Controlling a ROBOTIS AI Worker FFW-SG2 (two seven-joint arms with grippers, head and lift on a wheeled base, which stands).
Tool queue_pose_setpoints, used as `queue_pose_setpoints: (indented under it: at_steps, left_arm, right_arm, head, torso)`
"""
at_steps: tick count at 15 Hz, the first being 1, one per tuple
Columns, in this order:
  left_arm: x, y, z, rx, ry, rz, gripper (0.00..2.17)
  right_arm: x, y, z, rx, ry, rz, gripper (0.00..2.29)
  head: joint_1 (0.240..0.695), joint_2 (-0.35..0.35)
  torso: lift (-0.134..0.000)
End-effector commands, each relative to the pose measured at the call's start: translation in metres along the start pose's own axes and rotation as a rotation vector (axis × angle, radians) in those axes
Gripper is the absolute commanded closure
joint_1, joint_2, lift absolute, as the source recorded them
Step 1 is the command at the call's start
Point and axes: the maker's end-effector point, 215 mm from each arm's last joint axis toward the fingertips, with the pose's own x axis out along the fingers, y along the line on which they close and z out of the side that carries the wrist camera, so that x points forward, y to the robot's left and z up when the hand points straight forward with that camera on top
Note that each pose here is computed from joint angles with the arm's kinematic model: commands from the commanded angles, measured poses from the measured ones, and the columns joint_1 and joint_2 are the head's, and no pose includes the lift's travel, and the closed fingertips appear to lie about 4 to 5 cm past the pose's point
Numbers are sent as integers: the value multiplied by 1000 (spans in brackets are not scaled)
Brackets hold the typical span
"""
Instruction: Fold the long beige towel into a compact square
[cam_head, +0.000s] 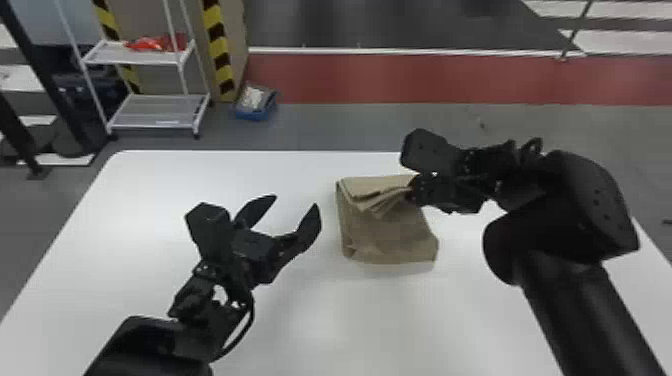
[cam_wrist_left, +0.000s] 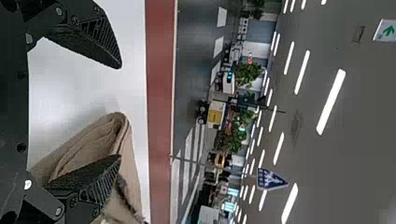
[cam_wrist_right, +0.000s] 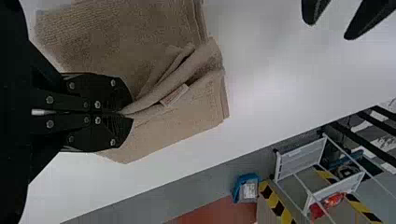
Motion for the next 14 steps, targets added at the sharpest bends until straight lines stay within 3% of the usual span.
queue_pose_setpoints:
  at_steps: [1, 4, 5, 7, 12, 14]
  left_arm:
    - [4, -23, 2, 0, -2, -66, 279]
    - [11, -56, -18, -30, 85, -176, 640]
    - [14, -72, -24, -31, 109, -209, 650]
    - [19, -94, -34, -26, 134, -253, 913]
    - [20, -114, -46, -24, 157, -287, 913]
    - [20, -107, -47, -18, 161, -279, 913]
  right_arm:
    - [-16, -32, -2, 73, -19, -61, 1649]
    - [-33, -67, 0, 171, -75, -126, 1649]
    - [-34, -70, 4, 179, -87, -128, 1649]
    - [-31, -69, 14, 169, -103, -128, 1649]
    - [-17, -51, 63, 140, -171, -106, 1649]
    - [-17, -50, 65, 139, -173, -107, 1649]
  head:
    - [695, -59]
    - [695, -118]
    - [695, -132]
    - [695, -151]
    - [695, -167]
    - [695, -152]
  torso:
    - [-118]
    - [-118]
    - [-118]
    - [-118]
    - [-118]
    - [-118]
